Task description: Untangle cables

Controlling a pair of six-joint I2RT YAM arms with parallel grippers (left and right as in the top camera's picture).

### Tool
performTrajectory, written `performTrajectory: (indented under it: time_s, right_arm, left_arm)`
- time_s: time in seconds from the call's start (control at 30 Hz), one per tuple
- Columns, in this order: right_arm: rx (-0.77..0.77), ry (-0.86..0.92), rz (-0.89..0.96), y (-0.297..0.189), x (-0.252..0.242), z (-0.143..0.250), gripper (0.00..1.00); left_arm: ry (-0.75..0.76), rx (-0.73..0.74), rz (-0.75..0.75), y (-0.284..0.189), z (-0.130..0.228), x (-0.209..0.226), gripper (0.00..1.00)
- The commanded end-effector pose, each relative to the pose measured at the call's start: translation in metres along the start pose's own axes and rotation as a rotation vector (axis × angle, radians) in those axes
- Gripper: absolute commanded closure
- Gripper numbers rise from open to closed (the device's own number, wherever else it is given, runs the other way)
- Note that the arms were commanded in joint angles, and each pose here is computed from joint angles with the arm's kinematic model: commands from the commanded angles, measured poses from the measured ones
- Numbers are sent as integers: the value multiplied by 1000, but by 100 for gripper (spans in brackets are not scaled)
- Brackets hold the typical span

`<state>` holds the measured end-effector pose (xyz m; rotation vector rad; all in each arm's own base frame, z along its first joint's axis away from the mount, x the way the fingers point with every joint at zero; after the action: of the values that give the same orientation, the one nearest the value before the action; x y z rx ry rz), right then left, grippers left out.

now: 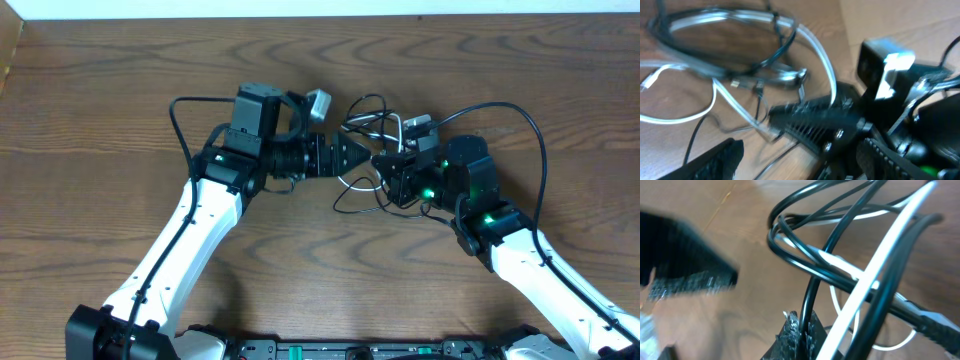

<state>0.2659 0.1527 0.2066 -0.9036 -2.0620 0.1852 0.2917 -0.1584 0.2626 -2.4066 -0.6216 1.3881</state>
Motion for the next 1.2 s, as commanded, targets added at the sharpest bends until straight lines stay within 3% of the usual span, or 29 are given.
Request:
performTrajectory:
  time_s: [0.0,0.1,0.3,0.57,0.87,0.93,1.07,1.17]
  right_arm:
    - [67,6,-115,0,8,3,99]
    - [92,-4,-180,-1,14,3,99]
    - [81,-39,-259,-2,22,-1,99]
    - [106,-54,-325,-4,27,0,99]
    - [131,-66,-354,-2,33,5,99]
    - [135,-68,-357,-2,34,5,99]
    - [135,-68,-358,-2,34,6,99]
    - [136,-68,-357,-2,34,6,99]
  left_arm:
    - [-89,-47,30,-3,-11,-7,24]
    - [-216,-74,-11,-3,-13,-4,33]
    - [-409,-74,-36,2,-13,5,37]
    - [-438,-163,-165,6,-19,21,37]
    - [-381,-233,-112,5,-32,15,42]
    - [-380,-232,-112,5,-32,15,46]
    - [-380,-233,-111,5,-32,15,67]
    - [-380,-233,-111,5,-32,15,76]
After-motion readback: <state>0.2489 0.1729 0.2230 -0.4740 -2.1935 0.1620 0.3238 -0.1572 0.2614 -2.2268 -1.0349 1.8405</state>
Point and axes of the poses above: each gripper's point midway between its finger pads, its own y axis out along the fingers, its own x axis along the line the jaws close on, z = x × y, the point moved 10 cm from there along -y, back along the fingers, and after that the axes turned 9 degrees about y, right-handed, at the moved point
